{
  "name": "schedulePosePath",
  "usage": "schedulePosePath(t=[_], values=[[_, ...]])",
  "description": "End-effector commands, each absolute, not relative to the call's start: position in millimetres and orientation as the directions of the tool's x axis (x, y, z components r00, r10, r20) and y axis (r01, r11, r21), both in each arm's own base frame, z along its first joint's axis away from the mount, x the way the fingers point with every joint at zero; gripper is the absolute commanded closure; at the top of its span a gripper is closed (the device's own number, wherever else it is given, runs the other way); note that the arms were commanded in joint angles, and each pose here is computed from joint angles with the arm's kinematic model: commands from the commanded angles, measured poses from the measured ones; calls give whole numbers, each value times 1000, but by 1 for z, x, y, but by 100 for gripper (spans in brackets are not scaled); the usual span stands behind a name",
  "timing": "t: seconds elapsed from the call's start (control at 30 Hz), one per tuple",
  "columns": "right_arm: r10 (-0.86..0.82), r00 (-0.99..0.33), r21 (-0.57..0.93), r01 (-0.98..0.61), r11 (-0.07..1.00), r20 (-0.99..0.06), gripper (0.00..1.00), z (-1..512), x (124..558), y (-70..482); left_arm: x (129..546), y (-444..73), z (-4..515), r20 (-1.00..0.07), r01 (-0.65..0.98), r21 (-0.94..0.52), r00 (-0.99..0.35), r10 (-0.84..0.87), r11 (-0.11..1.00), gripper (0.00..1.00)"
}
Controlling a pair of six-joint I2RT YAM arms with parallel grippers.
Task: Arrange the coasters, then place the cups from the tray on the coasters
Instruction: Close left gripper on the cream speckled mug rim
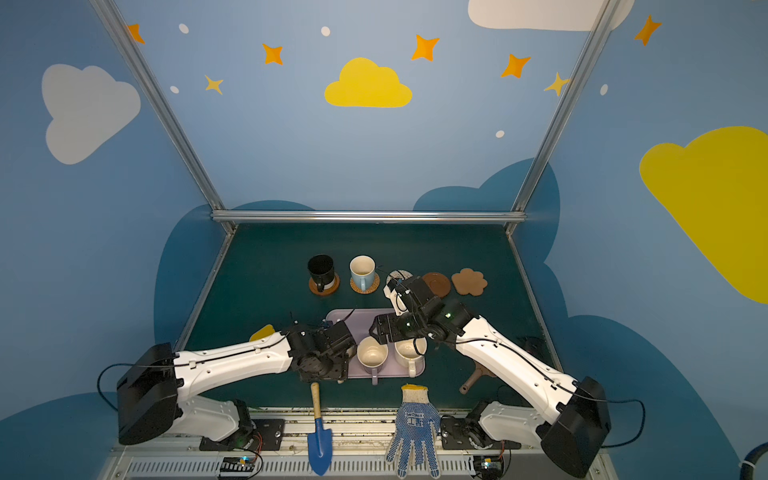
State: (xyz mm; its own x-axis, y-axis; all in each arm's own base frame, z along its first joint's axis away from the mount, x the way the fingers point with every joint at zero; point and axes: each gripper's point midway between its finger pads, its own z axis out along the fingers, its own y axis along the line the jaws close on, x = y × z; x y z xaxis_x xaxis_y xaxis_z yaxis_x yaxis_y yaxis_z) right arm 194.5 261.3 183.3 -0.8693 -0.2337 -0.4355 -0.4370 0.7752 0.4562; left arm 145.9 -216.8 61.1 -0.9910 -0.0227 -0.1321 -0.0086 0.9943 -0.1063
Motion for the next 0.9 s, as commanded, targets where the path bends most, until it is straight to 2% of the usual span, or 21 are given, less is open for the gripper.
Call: schedulePosePath(t=[0.0, 0.1, 0.23, 0.37, 0.47, 0.7, 0.87], values=[[-237, -869, 463, -442, 769, -435, 13, 190, 195, 266, 145, -219, 64, -133, 29, -105, -991, 15, 994, 31], [-233, -866, 462, -443, 768, -442, 13, 192, 196, 266, 145, -218, 64, -136, 31, -103, -991, 17, 994, 46], [-229, -860, 482, -455, 749, -456, 13, 200, 193, 268, 146, -217, 62, -136, 36, -96, -990, 22, 995, 48], [-245, -848, 553, -499, 667, -470, 15, 206, 180, 278, 146, -218, 63, -143, 43, -96, -989, 29, 994, 58], [-249, -848, 596, -512, 619, -469, 15, 206, 171, 283, 146, -217, 61, -141, 50, -91, -989, 37, 995, 60], [-217, -857, 602, -488, 632, -467, 14, 197, 170, 277, 145, -219, 53, -124, 67, -77, -991, 57, 995, 71], [-212, -862, 601, -479, 640, -461, 14, 196, 171, 277, 148, -216, 52, -137, 82, -49, -988, 74, 995, 71]])
